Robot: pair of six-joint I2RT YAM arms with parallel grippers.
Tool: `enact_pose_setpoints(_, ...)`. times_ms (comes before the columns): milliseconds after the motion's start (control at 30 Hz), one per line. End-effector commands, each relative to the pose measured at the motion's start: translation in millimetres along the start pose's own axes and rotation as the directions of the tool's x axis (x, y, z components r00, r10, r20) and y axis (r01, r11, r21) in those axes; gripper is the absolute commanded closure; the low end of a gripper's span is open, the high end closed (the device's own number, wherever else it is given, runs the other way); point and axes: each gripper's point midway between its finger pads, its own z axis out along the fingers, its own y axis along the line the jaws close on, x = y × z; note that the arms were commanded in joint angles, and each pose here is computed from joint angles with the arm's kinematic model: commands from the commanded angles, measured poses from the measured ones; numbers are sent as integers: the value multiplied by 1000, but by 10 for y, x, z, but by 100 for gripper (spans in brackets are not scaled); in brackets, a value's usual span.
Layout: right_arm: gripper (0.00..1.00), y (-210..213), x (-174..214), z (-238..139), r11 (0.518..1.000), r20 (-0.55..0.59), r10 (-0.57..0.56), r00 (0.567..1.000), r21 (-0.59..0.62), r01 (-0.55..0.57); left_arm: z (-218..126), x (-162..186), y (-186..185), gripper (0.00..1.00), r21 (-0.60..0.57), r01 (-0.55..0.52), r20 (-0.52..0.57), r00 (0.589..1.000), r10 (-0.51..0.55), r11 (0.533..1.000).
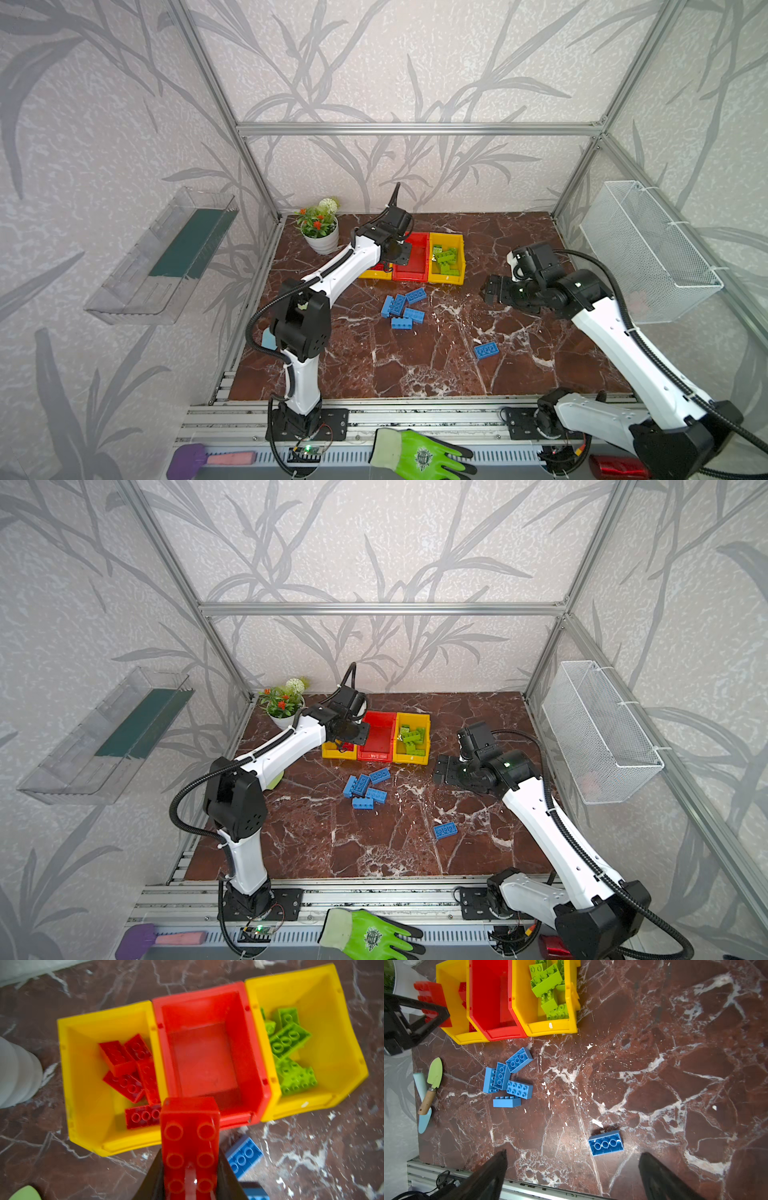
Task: Sort the legos into containers by color
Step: 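Carry the red brick into the yellow bin nearest the left arm and release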
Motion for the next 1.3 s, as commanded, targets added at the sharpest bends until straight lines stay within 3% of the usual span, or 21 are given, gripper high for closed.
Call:
enact_pose_setpoints(0,1,160,-196,4,998,36,-11,999,-57,13,183,32,261,83,-38,29,-84,996,-32,999)
enact_pose_setpoints(333,1,249,-516,200,998,25,0,1000,-55,2,587,-330,828,81,-102,185,-113,974,-196,977)
enact_pose_setpoints(567,1,250,-631,308,999,14,20,1000,-44,-19,719,-397,911,73,-84,223,-136,963,-232,971)
enact_pose_setpoints(1200,1,150,-549,269,1000,3,17,1000,-25,-17,746,-252,863,72,-63,276,-161,946,-282,959)
enact_pose_setpoints(1233,1,141,-533,255,1000,4,19,1000,-25,-19,746,-251,858,69,-60,276,-161,946,-283,959)
enact_pose_setpoints(1267,1,135,-527,245,1000,6,19,1000,-24,-18,736,-251,854,59,-61,276,-162,946,-282,959)
